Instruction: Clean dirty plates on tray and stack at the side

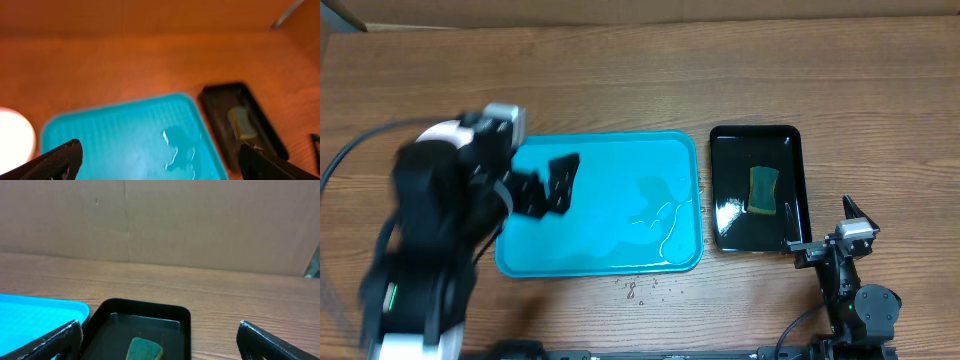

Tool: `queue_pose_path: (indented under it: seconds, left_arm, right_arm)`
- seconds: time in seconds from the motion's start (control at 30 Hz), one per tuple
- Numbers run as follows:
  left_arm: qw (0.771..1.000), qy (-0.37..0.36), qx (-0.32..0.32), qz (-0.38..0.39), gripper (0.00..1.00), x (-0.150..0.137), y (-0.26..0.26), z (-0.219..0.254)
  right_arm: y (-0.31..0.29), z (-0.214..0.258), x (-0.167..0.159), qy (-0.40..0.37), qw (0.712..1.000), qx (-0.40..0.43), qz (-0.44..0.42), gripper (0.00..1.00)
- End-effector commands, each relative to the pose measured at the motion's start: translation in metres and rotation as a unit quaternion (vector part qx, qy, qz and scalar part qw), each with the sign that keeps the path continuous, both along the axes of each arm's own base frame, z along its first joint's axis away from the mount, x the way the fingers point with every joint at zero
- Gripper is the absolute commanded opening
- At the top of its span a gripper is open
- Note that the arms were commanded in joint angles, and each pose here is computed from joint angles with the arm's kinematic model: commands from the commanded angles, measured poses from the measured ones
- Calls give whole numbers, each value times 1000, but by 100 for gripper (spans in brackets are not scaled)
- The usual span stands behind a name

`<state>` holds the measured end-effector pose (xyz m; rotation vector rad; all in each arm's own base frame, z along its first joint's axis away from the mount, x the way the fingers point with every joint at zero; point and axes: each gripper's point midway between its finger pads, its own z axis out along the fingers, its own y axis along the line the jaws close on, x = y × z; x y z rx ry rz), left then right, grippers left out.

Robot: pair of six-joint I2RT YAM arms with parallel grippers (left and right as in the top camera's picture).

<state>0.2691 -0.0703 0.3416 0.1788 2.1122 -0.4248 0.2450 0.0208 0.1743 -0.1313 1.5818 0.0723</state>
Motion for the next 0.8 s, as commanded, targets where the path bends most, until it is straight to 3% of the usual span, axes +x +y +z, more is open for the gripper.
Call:
queue_pose_path:
  seconds: [0.0,0.2,0.37,0.6,0.77]
  left_arm:
    - [997,-71,7,-6,100,-33,1,33]
    - [985,-173,4,-1,100,-96,6,69]
    - [982,-186,7,15,100,-122,13,46]
    - [984,-176,12,40,100,-121,20,-27]
    - [959,-280,-16,48,100,-101,21,-24]
  right_arm:
    - [2,-2,0,-2,1000,-4,5,100]
    - [2,-2,0,-2,1000,-4,5,100]
    - [2,-2,0,-2,1000,-4,5,100]
    - [2,-2,0,-2,1000,-4,5,100]
    - [2,-2,0,-2,1000,-4,5,100]
